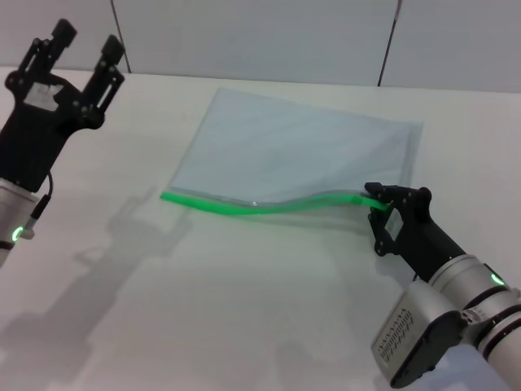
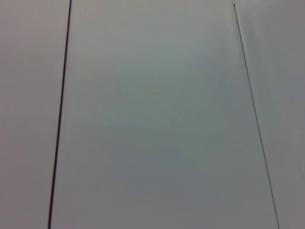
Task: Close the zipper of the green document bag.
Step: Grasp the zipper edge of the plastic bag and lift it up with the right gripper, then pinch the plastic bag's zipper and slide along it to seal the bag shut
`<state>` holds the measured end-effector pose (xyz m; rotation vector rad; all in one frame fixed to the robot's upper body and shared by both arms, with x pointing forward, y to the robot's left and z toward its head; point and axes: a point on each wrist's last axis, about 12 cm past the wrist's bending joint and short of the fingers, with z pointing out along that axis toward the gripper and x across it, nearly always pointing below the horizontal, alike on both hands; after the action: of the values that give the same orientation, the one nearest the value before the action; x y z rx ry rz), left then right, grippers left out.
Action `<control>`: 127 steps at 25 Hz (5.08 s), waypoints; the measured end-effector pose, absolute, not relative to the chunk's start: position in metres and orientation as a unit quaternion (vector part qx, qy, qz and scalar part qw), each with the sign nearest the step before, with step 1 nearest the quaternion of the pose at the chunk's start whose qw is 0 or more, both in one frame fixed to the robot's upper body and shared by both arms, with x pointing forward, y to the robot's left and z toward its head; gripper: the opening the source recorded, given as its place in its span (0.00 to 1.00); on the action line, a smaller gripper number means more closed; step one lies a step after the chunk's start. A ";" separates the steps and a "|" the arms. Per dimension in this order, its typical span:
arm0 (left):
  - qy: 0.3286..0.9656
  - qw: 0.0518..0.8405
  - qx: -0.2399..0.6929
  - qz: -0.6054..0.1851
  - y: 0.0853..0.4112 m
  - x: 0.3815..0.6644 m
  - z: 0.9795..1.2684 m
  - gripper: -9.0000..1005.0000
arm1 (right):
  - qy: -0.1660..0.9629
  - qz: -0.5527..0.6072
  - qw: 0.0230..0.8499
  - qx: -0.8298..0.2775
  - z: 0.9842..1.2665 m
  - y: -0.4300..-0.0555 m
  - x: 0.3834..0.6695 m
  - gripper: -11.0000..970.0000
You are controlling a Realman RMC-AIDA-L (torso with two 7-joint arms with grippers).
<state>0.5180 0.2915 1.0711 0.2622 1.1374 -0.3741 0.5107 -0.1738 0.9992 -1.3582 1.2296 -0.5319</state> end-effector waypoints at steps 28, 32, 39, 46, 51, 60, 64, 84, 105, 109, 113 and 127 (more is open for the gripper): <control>0.544 0.692 0.464 -0.096 0.232 0.544 1.042 0.68 | 0.478 -0.198 0.620 -0.590 1.022 -0.138 0.522 0.06; 0.512 0.691 0.507 -0.054 0.230 0.544 1.041 0.68 | 0.474 -0.196 0.620 -0.594 1.022 -0.137 0.522 0.06; 0.463 0.691 0.555 0.002 0.221 0.548 1.042 0.68 | 0.467 -0.195 0.622 -0.598 1.023 -0.134 0.522 0.06; 0.435 0.681 0.588 0.015 0.212 0.547 1.041 0.67 | 0.463 -0.194 0.624 -0.598 1.025 -0.132 0.523 0.06; 0.420 0.675 0.605 0.032 0.210 0.548 1.039 0.65 | 0.447 -0.187 0.629 -0.608 1.026 -0.127 0.519 0.06; 0.393 0.675 0.622 0.057 0.209 0.546 1.038 0.61 | 0.444 -0.186 0.630 -0.609 1.027 -0.126 0.520 0.06; 0.389 0.675 0.624 0.060 0.208 0.545 1.038 0.48 | 0.444 -0.186 0.631 -0.609 1.027 -0.126 0.520 0.06; 0.371 0.672 0.636 0.076 0.208 0.544 1.038 0.29 | 0.445 -0.184 0.623 -0.616 1.024 -0.125 0.519 0.06; 0.374 0.669 0.638 0.077 0.209 0.544 1.037 0.18 | 0.426 -0.183 0.627 -0.626 1.025 -0.123 0.517 0.06; 0.375 0.669 0.637 0.076 0.209 0.544 1.036 0.18 | 0.420 -0.182 0.628 -0.629 1.025 -0.122 0.515 0.06; 0.376 0.669 0.637 0.075 0.209 0.543 1.036 0.18 | 0.420 -0.182 0.628 -0.629 1.025 -0.122 0.515 0.06; 0.381 0.668 0.635 0.071 0.208 0.541 1.034 0.09 | 0.419 -0.183 0.627 -0.630 1.025 -0.123 0.516 0.06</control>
<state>0.5412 0.2085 1.0342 1.4332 0.8600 0.1605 0.5161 -0.1229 1.0249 -1.4450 0.9610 -0.4191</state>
